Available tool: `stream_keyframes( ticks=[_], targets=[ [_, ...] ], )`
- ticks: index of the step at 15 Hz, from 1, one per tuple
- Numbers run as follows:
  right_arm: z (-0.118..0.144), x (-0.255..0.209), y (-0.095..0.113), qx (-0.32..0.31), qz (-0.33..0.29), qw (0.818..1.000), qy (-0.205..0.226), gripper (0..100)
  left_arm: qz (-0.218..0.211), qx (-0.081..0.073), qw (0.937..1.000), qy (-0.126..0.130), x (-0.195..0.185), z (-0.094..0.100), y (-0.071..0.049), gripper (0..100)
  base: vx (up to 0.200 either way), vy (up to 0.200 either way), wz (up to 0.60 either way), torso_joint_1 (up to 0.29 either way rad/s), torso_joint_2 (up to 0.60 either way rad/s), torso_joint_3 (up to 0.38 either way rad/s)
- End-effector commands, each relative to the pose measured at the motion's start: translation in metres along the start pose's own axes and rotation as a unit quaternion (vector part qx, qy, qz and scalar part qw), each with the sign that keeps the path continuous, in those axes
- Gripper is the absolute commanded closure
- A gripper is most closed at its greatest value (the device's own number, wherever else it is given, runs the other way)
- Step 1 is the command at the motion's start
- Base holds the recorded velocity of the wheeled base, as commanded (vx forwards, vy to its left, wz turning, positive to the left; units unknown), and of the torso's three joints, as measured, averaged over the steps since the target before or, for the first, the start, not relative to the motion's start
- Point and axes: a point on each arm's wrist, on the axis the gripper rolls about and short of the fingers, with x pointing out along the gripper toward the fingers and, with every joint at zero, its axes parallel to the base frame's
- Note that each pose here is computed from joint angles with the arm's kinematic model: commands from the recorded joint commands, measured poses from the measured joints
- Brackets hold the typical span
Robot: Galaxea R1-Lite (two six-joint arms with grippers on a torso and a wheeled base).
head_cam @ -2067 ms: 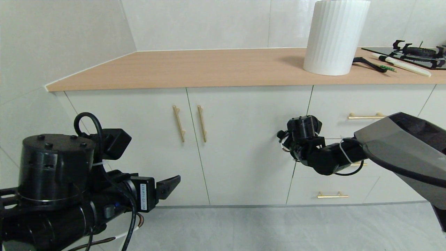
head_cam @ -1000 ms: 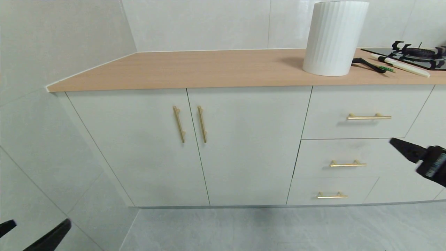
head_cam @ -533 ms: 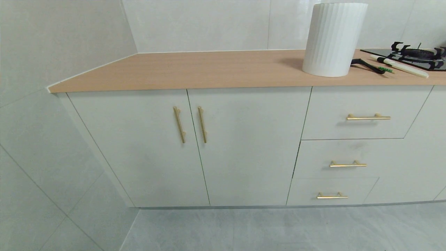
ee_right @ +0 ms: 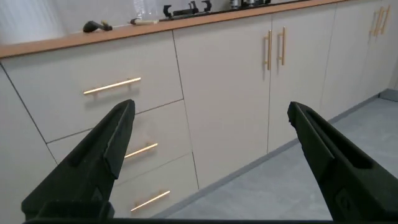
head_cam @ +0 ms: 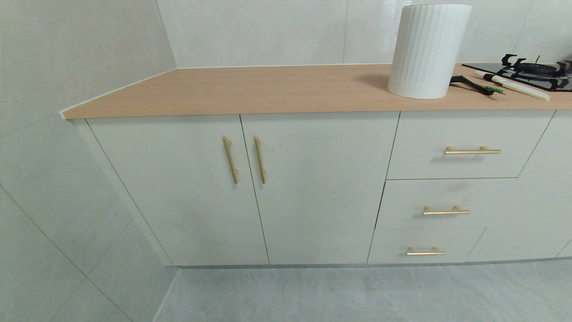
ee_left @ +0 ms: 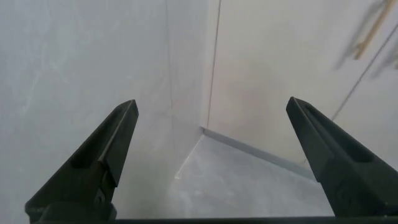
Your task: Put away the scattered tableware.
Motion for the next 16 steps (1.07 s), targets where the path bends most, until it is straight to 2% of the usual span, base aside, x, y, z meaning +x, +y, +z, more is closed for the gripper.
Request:
stream_keyframes(
  ticks=[1,2,4,6,8,10,14,16],
  targets=[
    [-0.025,0.001,0.002,-0.018,0.020,0.999,0.036,0,-0.031,0.019,0.9993,0.003,0.007,-0.026,-0.004,0,0.000,0.000,0.00,0.000,0.00,0.000],
    [-0.029,0.000,0.003,-0.024,0.046,0.997,0.053,0,-0.079,0.015,0.9967,-0.010,0.007,-0.024,-0.006,0,0.000,0.000,0.00,0.000,0.00,0.000],
    [-0.042,-0.002,0.005,-0.051,0.113,0.986,0.112,0,-0.152,0.020,0.9882,0.000,0.006,-0.026,-0.009,0,0.000,0.000,0.00,0.000,0.00,0.000],
    [-0.044,-0.003,0.007,-0.049,0.157,0.979,0.121,0,-0.206,0.034,0.9778,0.016,0.005,-0.029,-0.012,0,0.000,0.000,0.00,0.000,0.00,0.000],
    [-0.044,-0.004,0.009,-0.042,0.190,0.973,0.122,0,-0.206,0.040,0.9776,0.014,0.005,-0.029,-0.012,0,0.000,0.000,0.00,0.000,0.00,0.000],
    [-0.044,-0.004,0.009,-0.042,0.194,0.972,0.122,0,-0.206,0.033,0.9779,0.016,0.005,-0.029,-0.012,0,0.000,0.000,0.00,0.000,0.00,0.000],
    [-0.044,0.001,0.011,-0.052,0.210,0.965,0.150,0,-0.206,0.034,0.9778,0.016,0.005,-0.029,-0.012,0,0.000,0.000,0.00,0.000,0.00,0.000],
    [-0.044,0.001,0.011,-0.045,0.210,0.965,0.151,0,-0.206,0.032,0.9779,0.016,0.005,-0.029,-0.012,0,0.000,0.000,0.00,0.000,0.00,0.000]
  ],
)
